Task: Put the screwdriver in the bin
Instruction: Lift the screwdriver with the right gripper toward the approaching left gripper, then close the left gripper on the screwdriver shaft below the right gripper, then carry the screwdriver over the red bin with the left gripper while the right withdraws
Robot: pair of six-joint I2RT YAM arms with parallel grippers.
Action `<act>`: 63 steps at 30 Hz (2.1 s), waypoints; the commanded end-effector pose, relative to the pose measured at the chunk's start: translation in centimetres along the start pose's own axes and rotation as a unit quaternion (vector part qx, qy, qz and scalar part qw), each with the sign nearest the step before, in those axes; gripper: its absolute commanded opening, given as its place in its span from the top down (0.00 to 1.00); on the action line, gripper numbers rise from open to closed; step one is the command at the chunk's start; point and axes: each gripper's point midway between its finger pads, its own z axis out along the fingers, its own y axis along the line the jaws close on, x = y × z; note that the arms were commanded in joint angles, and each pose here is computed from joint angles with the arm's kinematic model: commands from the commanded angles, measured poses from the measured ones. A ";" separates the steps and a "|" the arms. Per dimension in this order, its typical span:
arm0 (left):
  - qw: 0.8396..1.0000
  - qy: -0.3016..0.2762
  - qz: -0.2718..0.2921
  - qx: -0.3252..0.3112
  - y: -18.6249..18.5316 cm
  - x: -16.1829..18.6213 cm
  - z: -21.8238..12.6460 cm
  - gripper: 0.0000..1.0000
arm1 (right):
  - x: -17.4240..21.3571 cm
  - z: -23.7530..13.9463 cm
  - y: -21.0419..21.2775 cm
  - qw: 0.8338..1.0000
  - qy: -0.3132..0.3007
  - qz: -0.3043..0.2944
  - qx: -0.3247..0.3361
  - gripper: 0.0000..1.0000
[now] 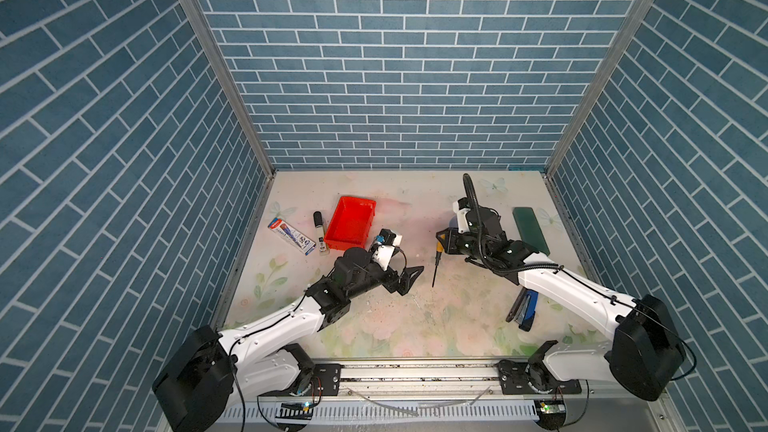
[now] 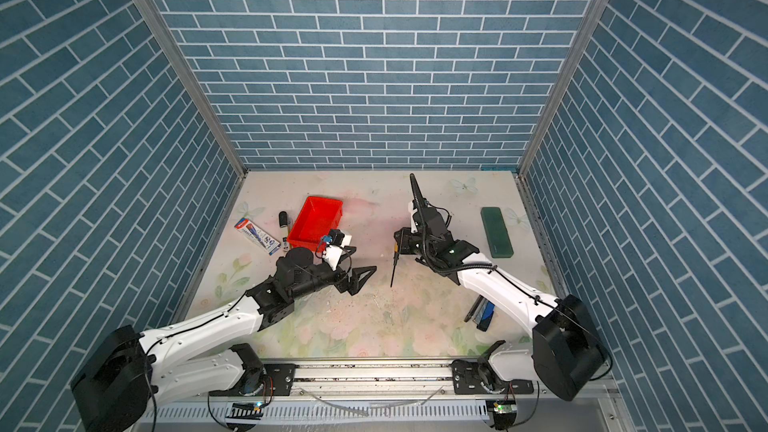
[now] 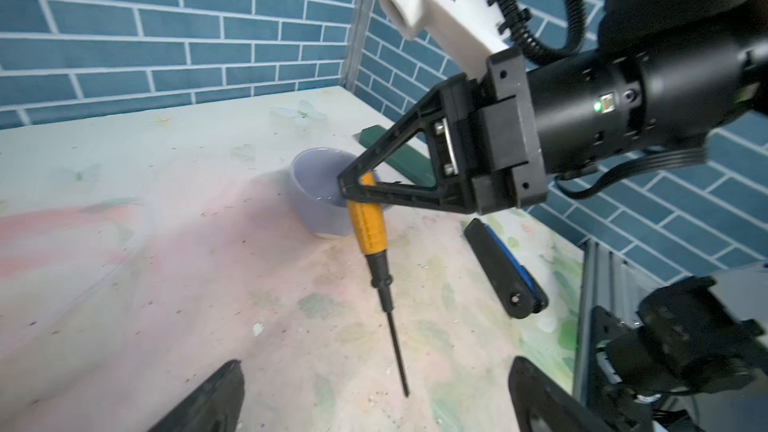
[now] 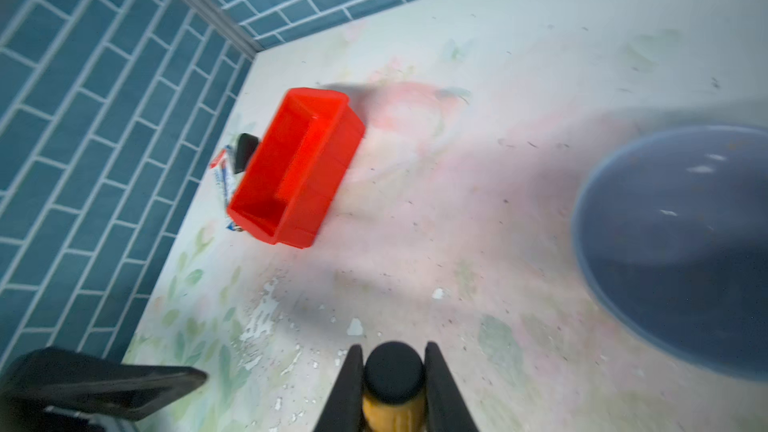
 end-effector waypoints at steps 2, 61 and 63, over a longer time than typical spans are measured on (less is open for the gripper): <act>0.997 -0.037 -0.027 0.065 -1.9 -2.5 0.4 0.07 | -2.3 -1.3 5.3 0.985 -0.068 -0.065 -0.145 1.00; 0.998 -0.039 -0.038 -0.040 3.0 -1.2 -1.2 1.00 | -2.8 -2.6 8.7 0.956 -0.105 -0.031 -0.272 0.07; 0.997 -0.031 -0.038 -0.067 4.1 -1.0 -1.9 1.00 | -2.7 -2.7 8.2 0.960 -0.107 -0.045 -0.253 0.01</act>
